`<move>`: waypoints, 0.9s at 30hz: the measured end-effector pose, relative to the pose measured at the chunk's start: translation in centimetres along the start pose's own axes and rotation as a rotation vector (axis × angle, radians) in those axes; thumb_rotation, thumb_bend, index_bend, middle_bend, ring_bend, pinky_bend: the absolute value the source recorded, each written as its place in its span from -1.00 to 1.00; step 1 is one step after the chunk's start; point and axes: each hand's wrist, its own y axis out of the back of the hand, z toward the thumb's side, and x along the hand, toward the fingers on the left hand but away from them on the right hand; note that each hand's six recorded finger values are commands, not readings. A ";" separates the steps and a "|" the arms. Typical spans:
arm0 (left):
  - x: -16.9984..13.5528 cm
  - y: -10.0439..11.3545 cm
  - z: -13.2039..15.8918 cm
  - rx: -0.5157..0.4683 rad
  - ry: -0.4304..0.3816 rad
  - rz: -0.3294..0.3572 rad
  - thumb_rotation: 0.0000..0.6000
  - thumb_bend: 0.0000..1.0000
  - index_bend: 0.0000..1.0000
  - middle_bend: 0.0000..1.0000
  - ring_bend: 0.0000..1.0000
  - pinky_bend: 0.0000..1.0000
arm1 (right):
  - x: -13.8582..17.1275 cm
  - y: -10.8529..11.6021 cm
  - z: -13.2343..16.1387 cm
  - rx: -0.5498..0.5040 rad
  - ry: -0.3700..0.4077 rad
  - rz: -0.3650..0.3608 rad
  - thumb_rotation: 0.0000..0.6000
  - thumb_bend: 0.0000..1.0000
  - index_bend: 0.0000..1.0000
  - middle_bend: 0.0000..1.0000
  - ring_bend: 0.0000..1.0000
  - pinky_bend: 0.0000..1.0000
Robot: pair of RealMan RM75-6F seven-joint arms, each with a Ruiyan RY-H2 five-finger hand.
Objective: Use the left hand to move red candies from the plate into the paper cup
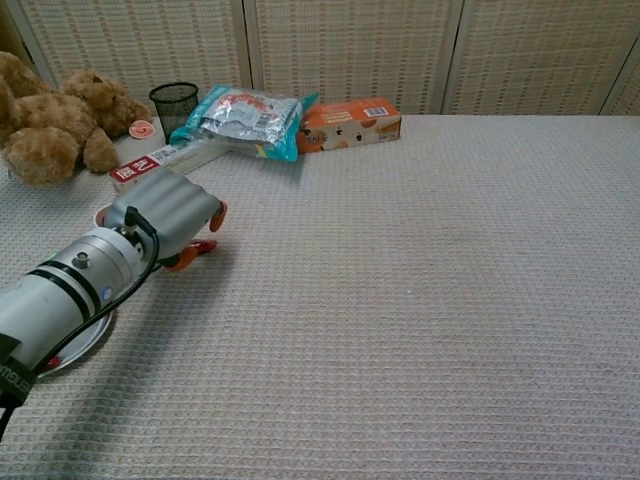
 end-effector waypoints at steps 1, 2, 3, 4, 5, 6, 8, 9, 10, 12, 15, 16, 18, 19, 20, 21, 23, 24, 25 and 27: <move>-0.1 0.0 -0.1 -0.001 0.000 0.000 1.00 -0.19 -0.27 -0.17 0.86 1.00 | 0.0 0.0 0.0 0.001 0.000 0.000 1.00 -0.83 -1.00 -1.00 -1.00 -1.00; -0.2 0.1 -0.2 -0.003 -0.001 -0.001 1.00 -0.19 -0.28 -0.18 0.86 1.00 | 0.0 -0.1 0.0 0.002 0.000 0.001 1.00 -0.83 -1.00 -1.00 -1.00 -1.00; -0.3 0.1 -0.3 -0.004 -0.002 -0.001 1.00 -0.19 -0.29 -0.18 0.86 1.00 | 0.0 -0.1 0.1 0.003 0.000 0.001 1.00 -0.83 -1.00 -1.00 -1.00 -1.00; -0.4 0.2 -0.4 -0.006 -0.003 -0.001 1.00 -0.19 -0.30 -0.18 0.86 1.00 | 0.0 -0.1 0.1 0.004 0.000 0.001 1.00 -0.83 -1.00 -1.00 -1.00 -1.00; -0.6 0.3 -0.5 -0.007 -0.004 -0.002 1.00 -0.19 -0.31 -0.19 0.86 1.00 | 0.0 -0.1 0.1 0.004 0.000 0.001 1.00 -0.83 -1.00 -1.00 -1.00 -1.00; -0.6 0.4 -0.6 -0.008 -0.004 -0.001 1.00 -0.19 -0.32 -0.19 0.85 1.00 | 0.0 -0.1 0.1 0.005 0.000 0.001 1.00 -0.83 -1.00 -1.00 -1.00 -1.00; -0.8 0.6 -0.8 -0.012 -0.005 0.003 1.00 -0.19 -0.33 -0.21 0.85 1.00 | 0.0 -0.1 0.1 0.005 -0.001 0.001 1.00 -0.83 -1.00 -1.00 -1.00 -1.00; -0.8 0.7 -0.9 -0.012 -0.005 0.004 1.00 -0.19 -0.34 -0.21 0.85 1.00 | 0.0 -0.1 0.1 0.005 -0.002 0.001 1.00 -0.83 -1.00 -1.00 -1.00 -1.00; -0.9 0.8 -0.9 -0.013 -0.006 0.006 1.00 -0.19 -0.35 -0.23 0.85 1.00 | 0.0 -0.1 0.1 0.005 -0.002 0.001 1.00 -0.83 -1.00 -1.00 -1.00 -1.00; -1.0 1.1 -1.0 -0.011 -0.008 0.009 1.00 -0.19 -0.37 -0.26 0.85 1.00 | 0.0 -0.1 0.1 0.005 -0.003 0.001 1.00 -0.83 -1.00 -1.00 -1.00 -1.00; -1.2 1.5 -1.0 -0.008 -0.013 0.013 1.00 -0.19 -0.38 -0.28 0.85 1.00 | 0.0 -0.1 0.1 0.004 -0.002 0.001 1.00 -0.83 -1.00 -1.00 -1.00 -1.00; -1.2 1.6 -1.0 -0.006 -0.013 0.014 1.00 -0.19 -0.38 -0.29 0.86 1.00 | 0.0 -0.1 0.1 0.004 -0.002 0.001 1.00 -0.83 -1.00 -1.00 -1.00 -1.00; -1.4 1.9 -1.1 -0.007 -0.014 0.015 1.00 -0.19 -0.38 -0.30 0.87 1.00 | 0.0 -0.1 0.1 0.003 -0.002 0.000 1.00 -0.83 -1.00 -1.00 -1.00 -1.00; -1.4 2.0 -1.1 -0.009 -0.014 0.015 1.00 -0.19 -0.38 -0.30 0.89 1.00 | 0.0 -0.1 0.1 0.003 -0.001 0.000 1.00 -0.83 -1.00 -1.00 -1.00 -1.00; -1.5 2.2 -1.1 -0.011 -0.015 0.017 1.00 -0.19 -0.38 -0.30 0.90 1.00 | 0.0 -0.1 0.1 0.003 0.000 0.000 1.00 -0.83 -1.00 -1.00 -1.00 -1.00; -1.6 2.3 -1.1 -0.010 -0.015 0.019 1.00 -0.19 -0.38 -0.30 0.93 1.00 | 0.0 -0.1 0.1 0.003 0.000 0.001 1.00 -0.83 -1.00 -1.00 -1.00 -1.00; -1.8 2.5 -1.0 -0.001 -0.016 0.025 1.00 -0.19 -0.38 -0.29 0.97 1.00 | 0.0 -0.1 0.1 0.002 0.002 0.003 1.00 -0.83 -1.00 -1.00 -1.00 -1.00; -1.9 2.6 -0.9 0.005 -0.016 0.029 1.00 -0.19 -0.38 -0.28 0.98 1.00 | 0.0 -0.1 0.2 0.002 0.003 0.004 1.00 -0.83 -1.00 -1.00 -1.00 -1.00; -1.9 2.7 -0.8 0.012 -0.016 0.034 1.00 -0.19 -0.38 -0.25 1.00 1.00 | 0.0 -0.1 0.2 0.001 0.004 0.005 1.00 -0.83 -1.00 -1.00 -1.00 -1.00; -2.1 2.9 -0.3 0.027 -0.018 0.045 1.00 -0.19 -0.38 -0.21 1.00 1.00 | 0.0 -0.1 0.2 -0.001 0.007 0.005 1.00 -0.83 -1.00 -1.00 -1.00 -1.00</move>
